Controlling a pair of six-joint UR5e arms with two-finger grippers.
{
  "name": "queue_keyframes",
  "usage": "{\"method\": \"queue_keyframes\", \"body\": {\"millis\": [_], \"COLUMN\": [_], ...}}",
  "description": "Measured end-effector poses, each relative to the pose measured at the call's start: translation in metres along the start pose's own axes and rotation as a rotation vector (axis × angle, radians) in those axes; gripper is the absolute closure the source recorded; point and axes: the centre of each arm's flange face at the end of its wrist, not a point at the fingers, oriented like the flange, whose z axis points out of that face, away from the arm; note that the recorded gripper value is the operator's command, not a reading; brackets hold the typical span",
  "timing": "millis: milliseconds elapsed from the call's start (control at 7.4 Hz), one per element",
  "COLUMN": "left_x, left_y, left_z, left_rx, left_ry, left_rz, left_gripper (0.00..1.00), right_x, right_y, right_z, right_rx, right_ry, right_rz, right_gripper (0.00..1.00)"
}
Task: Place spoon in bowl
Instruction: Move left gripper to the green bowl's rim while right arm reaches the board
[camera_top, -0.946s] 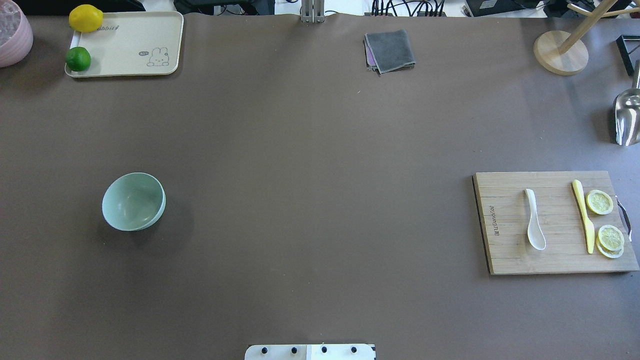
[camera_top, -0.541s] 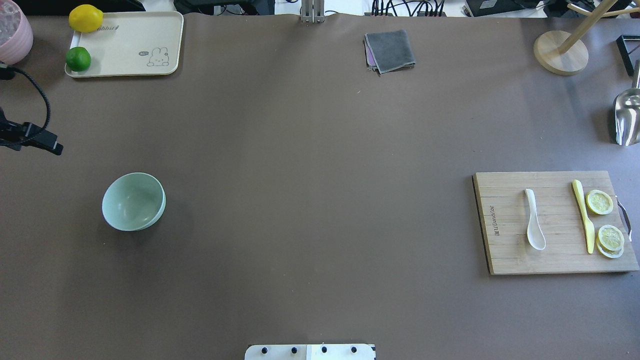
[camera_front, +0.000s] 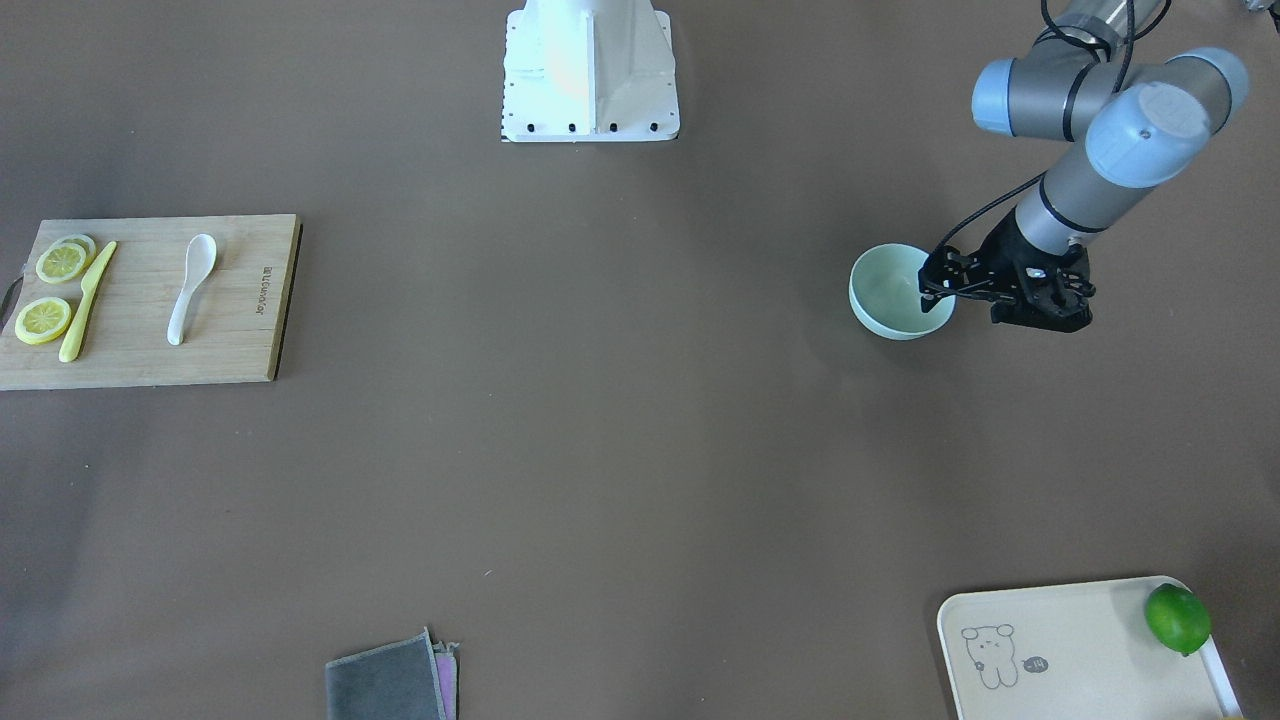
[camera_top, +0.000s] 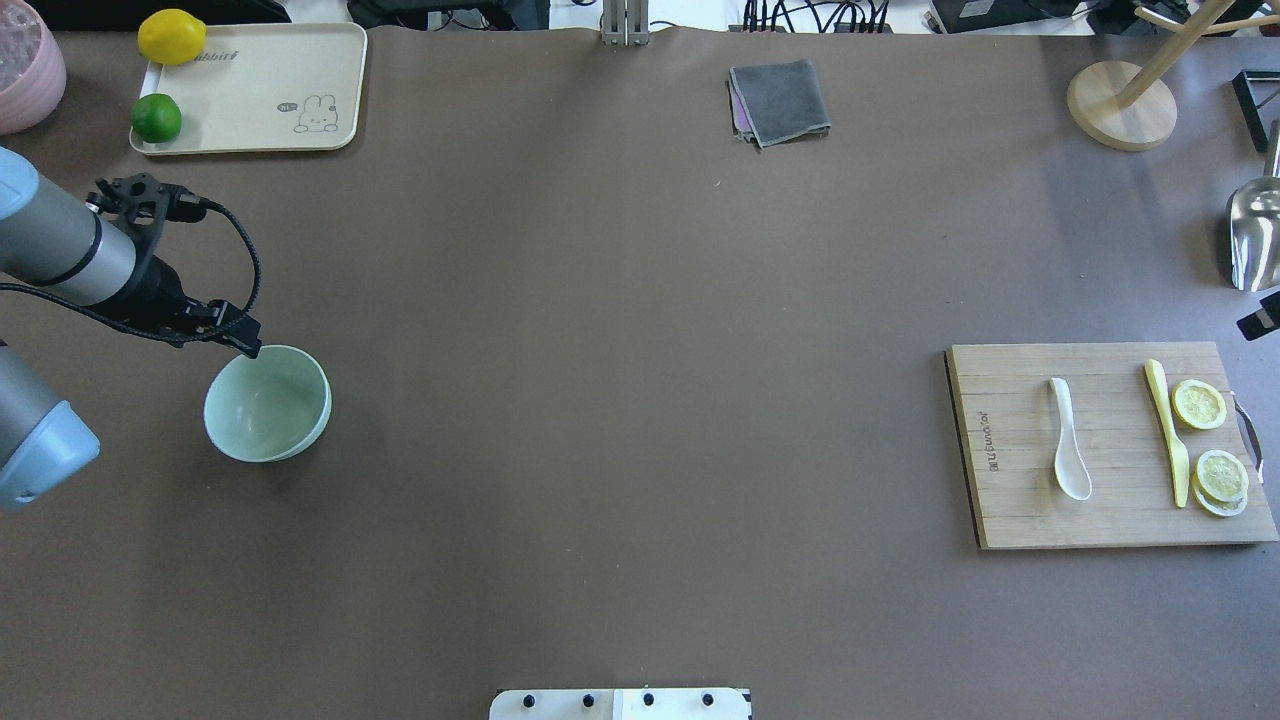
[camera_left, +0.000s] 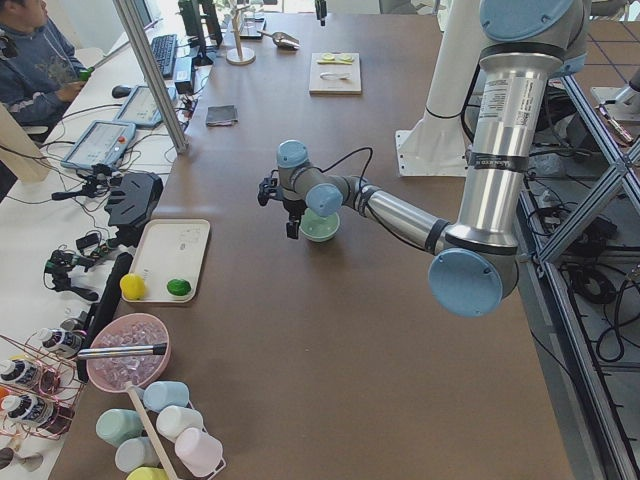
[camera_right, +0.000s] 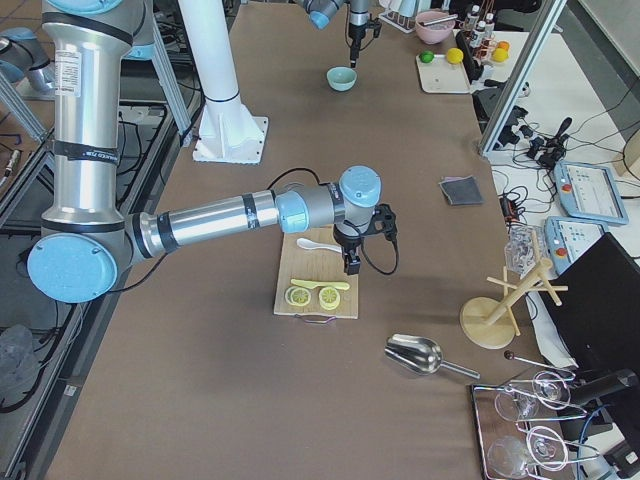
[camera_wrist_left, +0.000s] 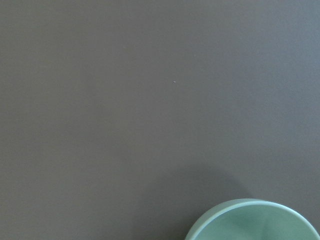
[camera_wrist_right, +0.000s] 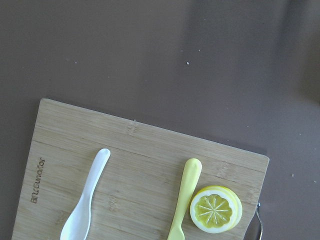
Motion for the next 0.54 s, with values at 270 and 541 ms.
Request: {"method": "queue_keyframes", "body": {"millis": [270,541], "left_x": [0.003,0.007], "left_y": [0.004,0.010], "left_z": [0.014,0.027], "left_rx": [-0.023,-0.046], "left_ry": [-0.007,-0.011], "left_rz": [0.018,0.028], "left_gripper": [0.21,0.60], "right_x": [-0.012,-0.027], "right_y": [-0.003,-0.010], "right_z": [0.010,0.016], "right_rx": [-0.019,-0.028], "right_ry": [-0.003,-0.009], "right_rz": [-0.022,-0.015], "right_gripper": [0.00,0.00]}}
